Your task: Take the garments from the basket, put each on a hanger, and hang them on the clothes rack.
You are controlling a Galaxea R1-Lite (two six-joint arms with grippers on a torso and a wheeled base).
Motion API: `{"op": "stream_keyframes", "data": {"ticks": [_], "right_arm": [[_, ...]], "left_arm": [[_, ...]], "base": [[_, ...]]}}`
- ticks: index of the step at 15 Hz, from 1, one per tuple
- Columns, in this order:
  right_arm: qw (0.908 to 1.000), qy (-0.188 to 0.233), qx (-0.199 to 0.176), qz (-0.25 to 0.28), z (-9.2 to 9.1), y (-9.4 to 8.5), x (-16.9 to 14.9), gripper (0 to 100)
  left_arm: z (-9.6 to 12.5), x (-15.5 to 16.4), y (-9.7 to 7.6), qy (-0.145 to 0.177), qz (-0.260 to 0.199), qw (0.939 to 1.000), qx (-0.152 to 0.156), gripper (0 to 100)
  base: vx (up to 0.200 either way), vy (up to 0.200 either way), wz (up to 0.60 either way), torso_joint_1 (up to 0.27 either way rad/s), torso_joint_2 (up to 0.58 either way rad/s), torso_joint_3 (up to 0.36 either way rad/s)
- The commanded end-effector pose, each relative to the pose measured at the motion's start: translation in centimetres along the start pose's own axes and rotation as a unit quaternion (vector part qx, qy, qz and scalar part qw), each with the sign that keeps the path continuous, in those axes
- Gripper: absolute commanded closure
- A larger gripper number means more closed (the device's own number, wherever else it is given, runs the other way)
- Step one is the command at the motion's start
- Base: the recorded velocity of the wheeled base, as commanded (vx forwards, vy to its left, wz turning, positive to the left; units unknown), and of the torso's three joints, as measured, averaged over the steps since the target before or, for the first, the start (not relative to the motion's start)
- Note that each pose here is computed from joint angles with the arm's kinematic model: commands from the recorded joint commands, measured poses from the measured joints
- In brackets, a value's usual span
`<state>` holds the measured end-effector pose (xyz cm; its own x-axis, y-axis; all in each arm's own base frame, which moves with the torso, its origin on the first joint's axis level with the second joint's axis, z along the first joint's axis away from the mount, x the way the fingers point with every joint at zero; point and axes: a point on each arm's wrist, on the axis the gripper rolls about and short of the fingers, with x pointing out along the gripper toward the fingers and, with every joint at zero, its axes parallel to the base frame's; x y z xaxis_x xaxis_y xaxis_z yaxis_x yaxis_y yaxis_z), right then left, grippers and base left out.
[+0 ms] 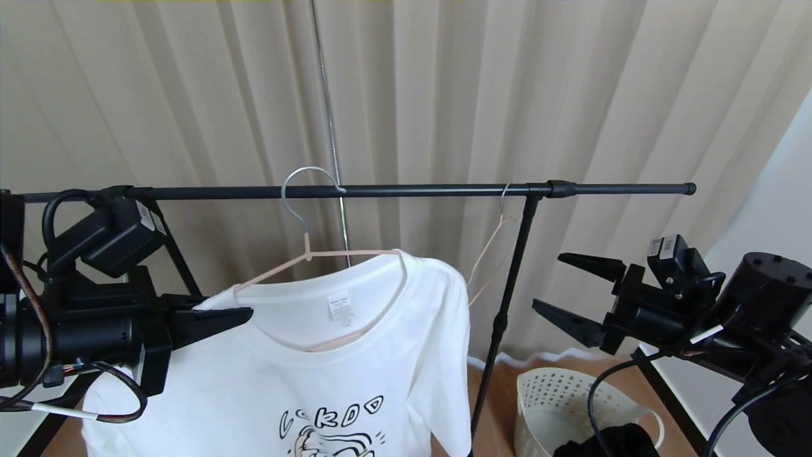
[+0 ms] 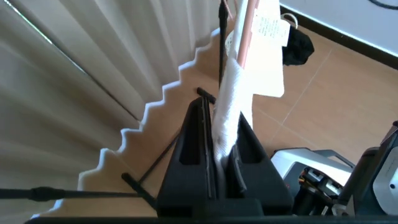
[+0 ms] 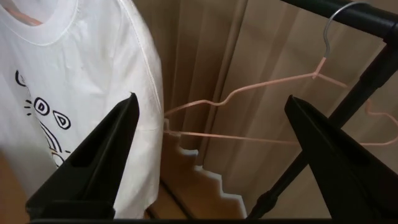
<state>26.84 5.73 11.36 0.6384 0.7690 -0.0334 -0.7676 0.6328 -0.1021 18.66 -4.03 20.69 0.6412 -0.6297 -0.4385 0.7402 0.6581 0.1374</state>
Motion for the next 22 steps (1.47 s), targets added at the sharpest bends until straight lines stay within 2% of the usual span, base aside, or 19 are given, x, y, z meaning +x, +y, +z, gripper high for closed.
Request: {"op": "stream_keyframes", "data": {"ticks": [1,3,4,9,11,14,17,19,22], "right_arm": [[1.0000,0.000,0.000,0.001,0.0,0.0,0.1,0],[1.0000,0.001,0.001,0.001,-0.1,0.0,0.1,0],[1.0000,0.000,-0.001,0.000,0.0,-0.1,0.2,0],[1.0000,0.002,0.001,0.000,-0.2,-0.1,0.2,0],[1.0000,0.003,0.002,0.000,-0.2,-0.1,0.2,0],[1.0000,0.003,0.002,0.000,-0.2,-0.1,0.2,0],[1.0000,0.003,0.002,0.000,-0.2,-0.1,0.2,0],[1.0000,0.002,0.001,0.000,-0.2,-0.1,0.2,0],[1.0000,0.002,0.001,0.000,-0.2,-0.1,0.2,0]], "left_arm": [[-1.1,0.8,0.2,0.030,0.005,0.9995,-0.013,100],[-1.7,1.5,0.3,0.052,0.012,0.9985,-0.011,100],[-2.5,2.4,0.7,0.086,0.027,0.9960,0.003,100],[-3.5,4.4,1.8,0.143,0.059,0.9878,-0.009,100],[-3.1,4.9,2.4,0.144,0.069,0.9870,-0.017,100],[-1.1,6.2,2.6,0.121,0.073,0.9882,-0.058,100],[0.0,8.0,3.2,0.126,0.094,0.9855,-0.064,100],[0.8,10.5,3.5,0.126,0.108,0.9828,-0.081,100],[1.5,14.1,4.2,0.107,0.141,0.9802,-0.088,100]], "base": [[0.000,0.000,0.00,0.000,0.00,0.000],[0.000,0.000,0.00,0.000,0.00,0.000],[0.000,0.000,0.00,0.000,0.00,0.000],[0.000,0.000,0.00,0.000,0.00,0.000],[0.000,0.000,0.00,0.000,0.00,0.000],[0.000,0.000,0.00,0.000,0.00,0.000],[0.000,0.000,0.00,0.000,0.00,0.000],[0.000,0.000,0.00,0.000,0.00,0.000],[0.000,0.000,0.00,0.000,0.00,0.000]]}}
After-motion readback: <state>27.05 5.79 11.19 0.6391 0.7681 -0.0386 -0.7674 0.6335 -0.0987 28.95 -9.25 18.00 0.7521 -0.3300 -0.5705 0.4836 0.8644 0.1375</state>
